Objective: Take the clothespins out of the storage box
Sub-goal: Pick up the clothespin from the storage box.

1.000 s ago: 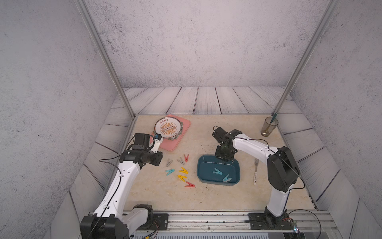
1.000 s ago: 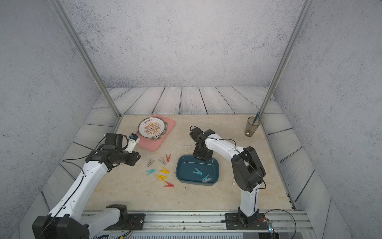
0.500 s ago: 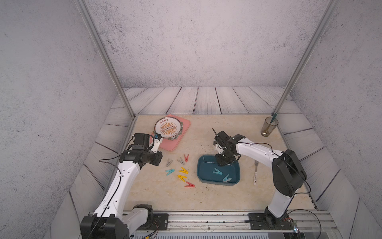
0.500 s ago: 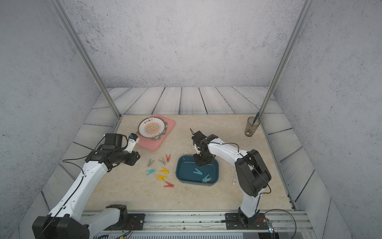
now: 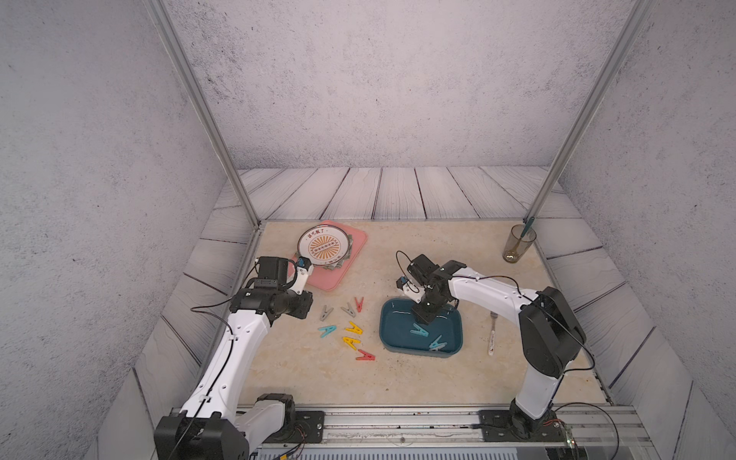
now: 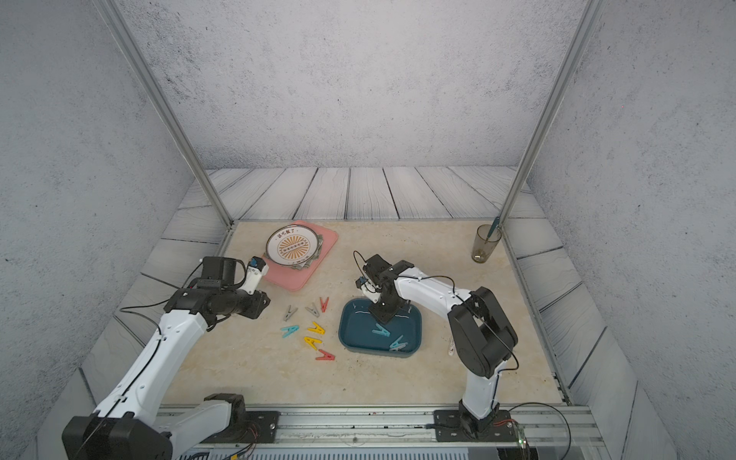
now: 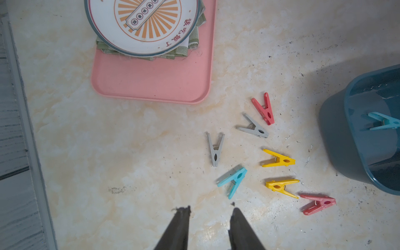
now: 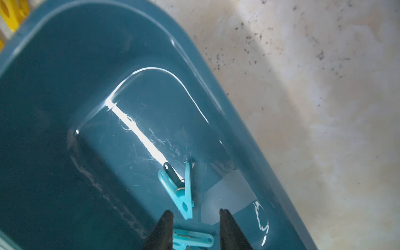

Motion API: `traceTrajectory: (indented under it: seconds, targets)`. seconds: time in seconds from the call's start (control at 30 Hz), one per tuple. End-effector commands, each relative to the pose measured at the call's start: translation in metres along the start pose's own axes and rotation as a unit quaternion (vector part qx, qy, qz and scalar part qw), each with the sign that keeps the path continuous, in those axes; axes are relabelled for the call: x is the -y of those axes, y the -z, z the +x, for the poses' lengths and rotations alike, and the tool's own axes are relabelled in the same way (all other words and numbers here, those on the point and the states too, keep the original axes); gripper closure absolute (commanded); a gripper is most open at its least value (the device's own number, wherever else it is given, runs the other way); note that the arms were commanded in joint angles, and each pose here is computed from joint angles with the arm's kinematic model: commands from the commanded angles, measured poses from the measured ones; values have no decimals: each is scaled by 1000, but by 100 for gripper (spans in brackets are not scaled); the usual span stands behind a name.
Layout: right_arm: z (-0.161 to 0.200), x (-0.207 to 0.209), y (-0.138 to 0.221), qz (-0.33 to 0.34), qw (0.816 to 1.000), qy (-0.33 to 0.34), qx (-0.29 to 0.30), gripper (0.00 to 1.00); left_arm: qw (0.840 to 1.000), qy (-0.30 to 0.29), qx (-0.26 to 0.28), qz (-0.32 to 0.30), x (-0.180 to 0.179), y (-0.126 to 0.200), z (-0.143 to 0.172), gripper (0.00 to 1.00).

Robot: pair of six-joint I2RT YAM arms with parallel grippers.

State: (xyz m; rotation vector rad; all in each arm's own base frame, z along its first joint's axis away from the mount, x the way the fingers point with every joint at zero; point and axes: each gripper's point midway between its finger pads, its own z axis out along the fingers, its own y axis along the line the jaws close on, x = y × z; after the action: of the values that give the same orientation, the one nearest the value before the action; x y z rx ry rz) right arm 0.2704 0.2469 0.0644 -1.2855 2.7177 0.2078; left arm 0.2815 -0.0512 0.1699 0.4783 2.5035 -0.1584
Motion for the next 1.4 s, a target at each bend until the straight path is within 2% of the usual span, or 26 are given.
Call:
traceTrajectory:
  seconds: [0.0, 0.4, 0.87, 1.1, 1.37]
  targets:
    - [5, -3, -18, 1, 999, 21, -27, 61, 1000, 3, -1, -5, -4, 0, 1, 63]
    - [3, 10, -43, 35, 998, 10, -52, 70, 1000, 4, -5, -7, -4, -2, 3, 63]
    - [1, -1, -59, 18, 998, 6, -59, 81, 1000, 3, -4, -8, -6, -1, 2, 63]
    - [-5, -1, -44, 24, 999, 2, -38, 92, 1000, 2, -4, -11, -7, -1, 2, 63]
    - [-21, -5, 2, 27, 999, 3, 21, 100, 1000, 2, -4, -13, -7, 0, 3, 63]
